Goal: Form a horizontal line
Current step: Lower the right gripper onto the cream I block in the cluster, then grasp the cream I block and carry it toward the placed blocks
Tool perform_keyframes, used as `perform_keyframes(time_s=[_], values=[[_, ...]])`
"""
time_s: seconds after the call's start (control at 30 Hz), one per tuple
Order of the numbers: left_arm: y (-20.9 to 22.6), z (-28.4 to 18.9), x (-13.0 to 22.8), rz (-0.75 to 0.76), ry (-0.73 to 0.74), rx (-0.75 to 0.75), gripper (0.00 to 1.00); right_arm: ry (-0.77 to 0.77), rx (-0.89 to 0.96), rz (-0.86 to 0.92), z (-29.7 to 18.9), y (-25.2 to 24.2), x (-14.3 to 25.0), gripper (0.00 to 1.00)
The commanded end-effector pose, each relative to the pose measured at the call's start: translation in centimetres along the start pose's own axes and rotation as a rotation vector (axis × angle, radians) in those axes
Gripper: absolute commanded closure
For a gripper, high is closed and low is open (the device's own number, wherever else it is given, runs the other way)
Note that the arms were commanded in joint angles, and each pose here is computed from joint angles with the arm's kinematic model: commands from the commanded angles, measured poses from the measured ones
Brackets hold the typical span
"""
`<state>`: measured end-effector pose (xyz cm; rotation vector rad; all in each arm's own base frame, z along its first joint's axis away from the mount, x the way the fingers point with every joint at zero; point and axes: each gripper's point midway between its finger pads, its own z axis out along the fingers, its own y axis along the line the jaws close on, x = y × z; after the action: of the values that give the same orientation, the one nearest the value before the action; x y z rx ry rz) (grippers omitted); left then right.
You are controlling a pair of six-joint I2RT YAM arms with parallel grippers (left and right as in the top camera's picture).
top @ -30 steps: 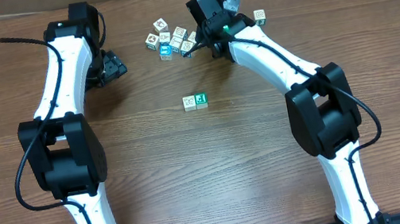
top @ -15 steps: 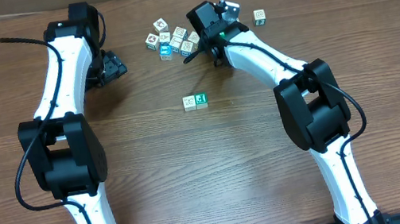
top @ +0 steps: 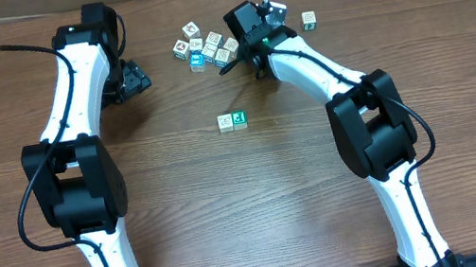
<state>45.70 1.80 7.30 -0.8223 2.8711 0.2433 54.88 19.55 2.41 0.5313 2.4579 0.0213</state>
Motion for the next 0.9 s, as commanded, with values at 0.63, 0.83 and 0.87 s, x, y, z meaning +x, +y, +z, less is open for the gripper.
perform_keyframes(time_s=[0.63,0.83,0.87], values=[[-0.1,-1.4,-0.7,0.000,-0.038,0.013,0.00,0.085,0.060,-0.076,-4.0,-2.4,-0.3,0.78],[-0.1,-1.4,-0.7,-0.001,-0.038,0.013,0.00,0.220,0.030,-0.132,-4.4,-2.5,2.3,0.78],[-0.1,-1.4,-0.7,-0.001,-0.038,0.013,0.00,0.242,0.020,-0.133,-4.5,-2.4,2.8,0.78]])
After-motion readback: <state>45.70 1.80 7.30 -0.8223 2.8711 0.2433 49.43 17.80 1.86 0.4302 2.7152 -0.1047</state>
